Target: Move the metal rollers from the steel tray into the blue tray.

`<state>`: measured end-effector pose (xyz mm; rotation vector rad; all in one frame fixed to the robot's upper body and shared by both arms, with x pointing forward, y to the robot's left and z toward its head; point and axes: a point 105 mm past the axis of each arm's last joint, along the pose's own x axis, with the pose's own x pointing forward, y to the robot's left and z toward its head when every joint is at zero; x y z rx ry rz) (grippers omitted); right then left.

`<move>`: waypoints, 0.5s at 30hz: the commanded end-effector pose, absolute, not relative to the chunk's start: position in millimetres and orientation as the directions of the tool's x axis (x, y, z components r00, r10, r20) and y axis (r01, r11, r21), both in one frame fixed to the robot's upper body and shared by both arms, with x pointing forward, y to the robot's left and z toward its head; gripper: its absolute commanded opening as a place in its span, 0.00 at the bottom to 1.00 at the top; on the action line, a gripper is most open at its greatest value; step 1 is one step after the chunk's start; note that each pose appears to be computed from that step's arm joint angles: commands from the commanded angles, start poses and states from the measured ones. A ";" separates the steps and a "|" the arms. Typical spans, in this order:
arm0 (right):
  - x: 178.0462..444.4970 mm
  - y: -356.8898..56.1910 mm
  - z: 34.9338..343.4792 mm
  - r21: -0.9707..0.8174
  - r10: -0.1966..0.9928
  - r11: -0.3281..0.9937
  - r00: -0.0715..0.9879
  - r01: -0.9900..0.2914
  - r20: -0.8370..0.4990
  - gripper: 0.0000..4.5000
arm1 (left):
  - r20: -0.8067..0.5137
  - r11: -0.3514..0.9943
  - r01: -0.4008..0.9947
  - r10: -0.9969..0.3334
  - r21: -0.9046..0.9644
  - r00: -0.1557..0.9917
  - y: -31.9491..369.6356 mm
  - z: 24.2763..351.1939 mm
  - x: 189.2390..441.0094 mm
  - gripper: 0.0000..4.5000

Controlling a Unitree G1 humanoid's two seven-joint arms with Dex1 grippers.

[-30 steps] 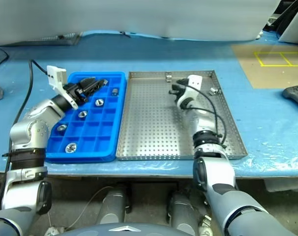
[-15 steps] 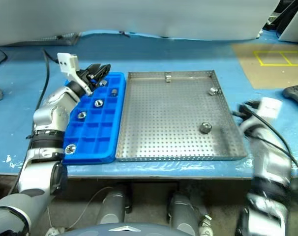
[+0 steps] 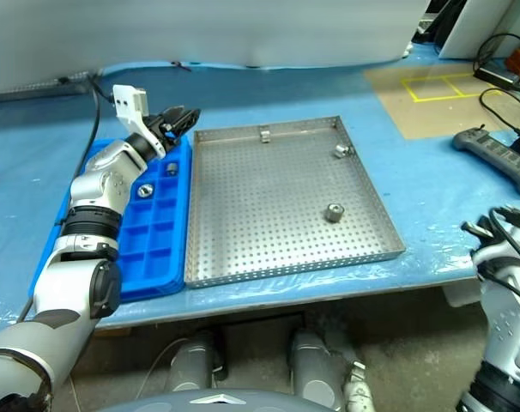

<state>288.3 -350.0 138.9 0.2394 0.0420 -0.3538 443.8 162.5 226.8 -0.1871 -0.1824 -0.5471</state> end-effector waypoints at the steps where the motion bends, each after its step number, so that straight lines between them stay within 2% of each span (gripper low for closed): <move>1: 328.3 -313.6 157.1 0.247 -0.216 0.946 0.976 0.208 0.005 0.01 | 0.331 0.815 0.575 -0.522 -0.079 0.786 158.0 258.7 438.7 0.62; 7: 401.4 -255.6 182.6 0.242 -0.047 0.970 0.995 0.025 0.084 0.01 | 0.334 0.806 0.591 -0.547 -0.038 0.768 155.7 258.1 432.7 0.62; 11: 449.0 -233.1 190.3 0.161 -0.047 0.986 0.998 0.041 0.038 0.01 | 0.307 0.818 0.575 -0.547 0.000 0.779 158.5 248.2 424.5 0.62; 15: 476.7 -211.4 186.0 0.127 -0.036 0.991 0.997 0.045 -0.072 0.01 | 0.300 0.836 0.548 -0.530 0.028 0.793 166.0 241.9 410.9 0.62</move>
